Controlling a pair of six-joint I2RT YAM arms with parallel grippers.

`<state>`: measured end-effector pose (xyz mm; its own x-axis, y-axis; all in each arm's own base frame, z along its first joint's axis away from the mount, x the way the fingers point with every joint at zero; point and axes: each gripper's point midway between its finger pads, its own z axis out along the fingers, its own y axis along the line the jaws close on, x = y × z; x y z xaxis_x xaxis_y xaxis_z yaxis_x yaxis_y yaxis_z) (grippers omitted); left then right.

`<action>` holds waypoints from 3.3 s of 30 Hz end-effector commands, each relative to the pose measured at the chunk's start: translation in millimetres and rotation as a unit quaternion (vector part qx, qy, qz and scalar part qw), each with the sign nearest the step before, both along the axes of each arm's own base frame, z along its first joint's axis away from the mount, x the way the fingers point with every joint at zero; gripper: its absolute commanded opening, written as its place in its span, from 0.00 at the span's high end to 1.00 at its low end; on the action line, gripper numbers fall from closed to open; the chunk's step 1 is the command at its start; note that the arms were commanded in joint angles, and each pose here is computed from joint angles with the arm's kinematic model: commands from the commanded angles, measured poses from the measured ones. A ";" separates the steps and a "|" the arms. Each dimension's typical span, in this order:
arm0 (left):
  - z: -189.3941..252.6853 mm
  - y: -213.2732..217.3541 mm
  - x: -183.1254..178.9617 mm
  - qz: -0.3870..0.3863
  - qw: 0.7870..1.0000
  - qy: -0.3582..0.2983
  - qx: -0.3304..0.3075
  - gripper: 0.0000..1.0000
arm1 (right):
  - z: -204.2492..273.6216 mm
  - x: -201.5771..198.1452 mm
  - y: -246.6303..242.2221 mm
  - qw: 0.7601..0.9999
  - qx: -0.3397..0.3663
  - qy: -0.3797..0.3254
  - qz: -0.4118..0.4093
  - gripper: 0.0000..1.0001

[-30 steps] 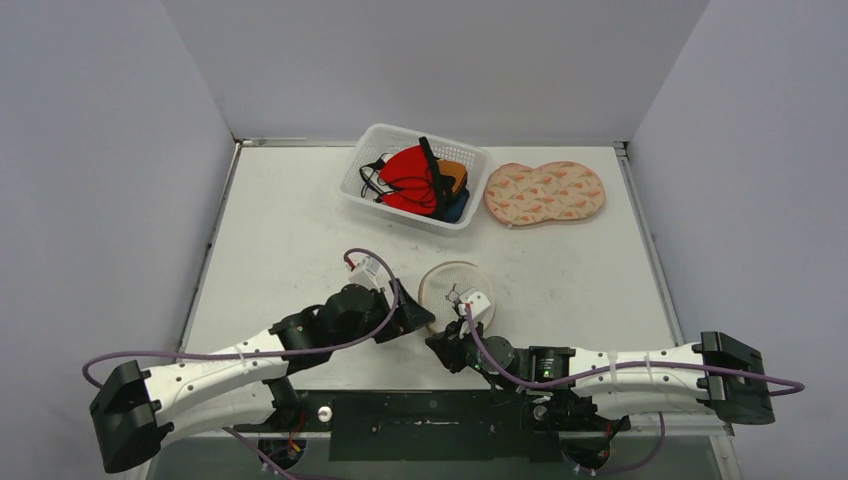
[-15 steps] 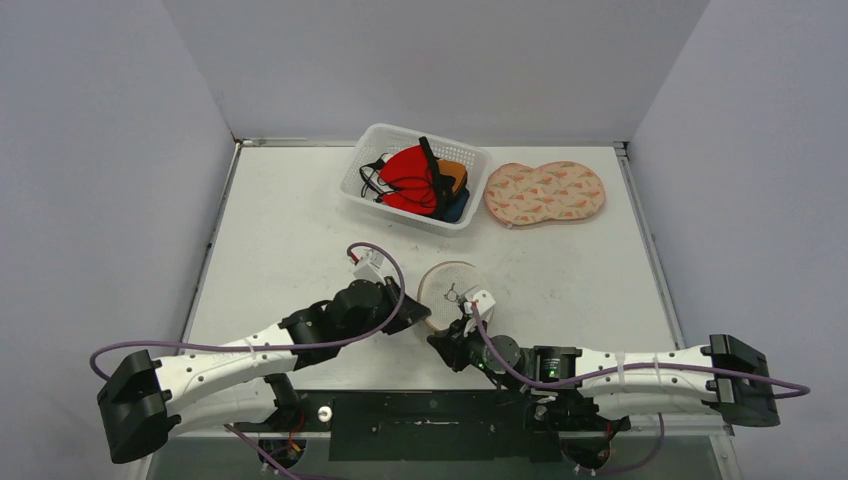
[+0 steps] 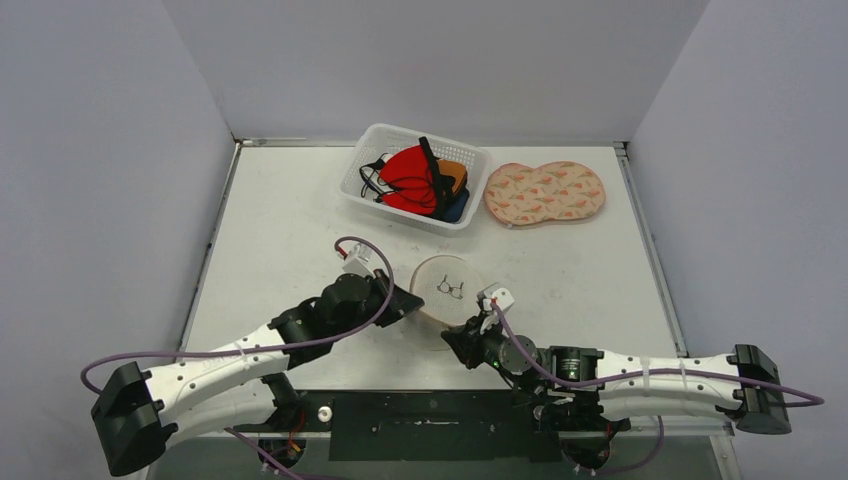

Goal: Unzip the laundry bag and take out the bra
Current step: Unzip the laundry bag at the center of the board.

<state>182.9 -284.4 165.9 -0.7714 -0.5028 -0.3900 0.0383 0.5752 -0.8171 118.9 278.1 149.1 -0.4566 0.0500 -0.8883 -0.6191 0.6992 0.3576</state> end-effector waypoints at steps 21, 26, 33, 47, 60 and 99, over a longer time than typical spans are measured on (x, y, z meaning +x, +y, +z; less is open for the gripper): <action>3.6 21.4 -9.1 -0.034 0.999 0.008 -0.023 0.25 | -0.8 5.9 -4.9 1.000 0.007 -0.003 -0.024 0.95; 5.6 26.3 -36.4 -0.023 0.999 0.016 -0.046 0.23 | 9.7 2.7 6.7 1.000 0.021 -0.003 -0.007 0.95; 9.6 -0.6 -47.5 -0.031 0.998 0.014 -0.050 0.25 | 17.1 -4.2 34.2 0.999 0.021 -0.008 0.035 0.95; 4.5 1.2 -21.0 0.033 0.998 0.004 -0.050 0.61 | 20.5 -16.1 49.8 0.996 0.032 -0.007 0.079 0.95; 0.0 15.0 -9.8 0.053 0.997 0.004 -0.047 1.00 | 11.8 -7.5 23.8 0.999 0.002 -0.007 0.041 0.95; 5.4 31.1 -20.1 -0.035 0.999 0.010 -0.018 0.27 | 14.6 -5.2 20.8 0.999 0.024 0.004 0.021 0.95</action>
<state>177.9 -273.7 171.0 -0.8331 -0.4314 -0.3462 0.0966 0.5029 -0.8590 115.9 272.5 123.4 -0.4871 -0.0116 -0.8732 -0.6060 0.7246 0.3284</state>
